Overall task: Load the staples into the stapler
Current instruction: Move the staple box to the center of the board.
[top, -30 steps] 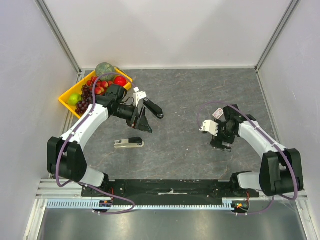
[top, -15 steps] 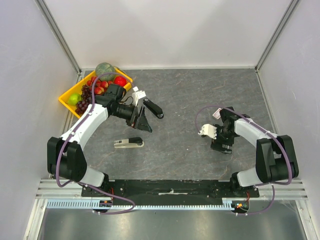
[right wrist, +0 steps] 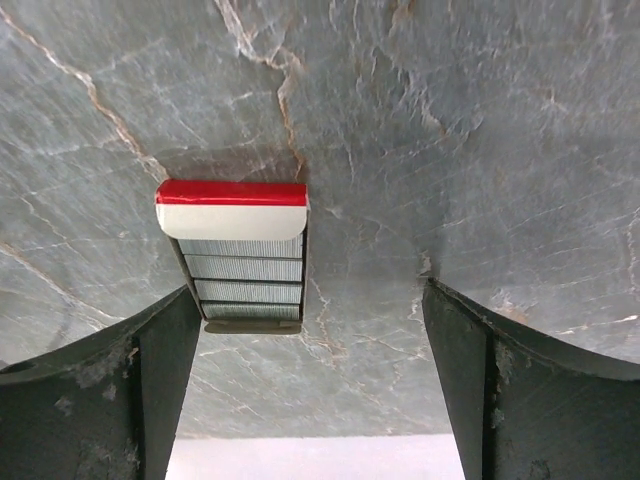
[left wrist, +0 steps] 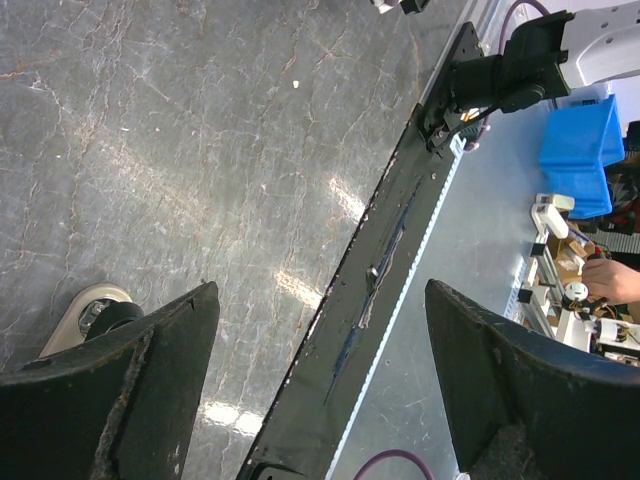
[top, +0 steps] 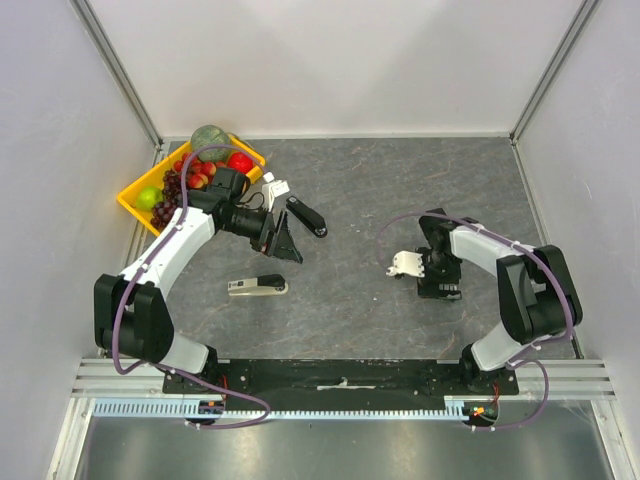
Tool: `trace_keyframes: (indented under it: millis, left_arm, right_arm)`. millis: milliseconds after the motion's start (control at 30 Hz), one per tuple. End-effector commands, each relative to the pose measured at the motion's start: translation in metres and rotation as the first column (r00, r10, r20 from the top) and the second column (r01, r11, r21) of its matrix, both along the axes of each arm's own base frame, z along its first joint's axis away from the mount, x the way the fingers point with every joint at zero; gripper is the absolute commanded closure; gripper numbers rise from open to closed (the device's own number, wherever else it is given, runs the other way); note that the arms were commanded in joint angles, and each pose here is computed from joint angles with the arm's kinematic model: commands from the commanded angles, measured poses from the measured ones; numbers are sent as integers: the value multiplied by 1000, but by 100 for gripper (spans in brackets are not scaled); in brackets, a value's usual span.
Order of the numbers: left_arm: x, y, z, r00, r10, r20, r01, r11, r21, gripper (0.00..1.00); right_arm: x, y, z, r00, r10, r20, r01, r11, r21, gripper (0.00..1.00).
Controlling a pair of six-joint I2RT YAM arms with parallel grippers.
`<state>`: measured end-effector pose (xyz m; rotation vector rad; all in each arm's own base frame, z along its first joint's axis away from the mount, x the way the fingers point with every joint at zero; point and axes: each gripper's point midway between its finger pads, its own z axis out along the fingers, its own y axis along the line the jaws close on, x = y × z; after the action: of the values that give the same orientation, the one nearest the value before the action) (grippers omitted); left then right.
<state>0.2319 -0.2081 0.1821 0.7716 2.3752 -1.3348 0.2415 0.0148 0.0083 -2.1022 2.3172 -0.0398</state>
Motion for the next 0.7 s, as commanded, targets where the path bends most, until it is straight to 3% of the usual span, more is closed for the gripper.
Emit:
trace_keyframes:
  millis: [0, 333, 667]
  left_arm:
    - [3, 1, 5, 998, -21, 64, 22, 999, -23, 10]
    - [8, 8, 3, 995, -9, 96, 8, 1000, 13, 10]
    - [28, 33, -21, 980, -56, 190, 19, 981, 194, 6]
  right_arm:
    - [85, 27, -7, 954, 78, 289, -86, 996, 16, 4]
    - [130, 61, 11, 902, 14, 431, -67, 992, 109, 4]
    - [145, 73, 20, 876, 22, 481, -88, 989, 115, 2]
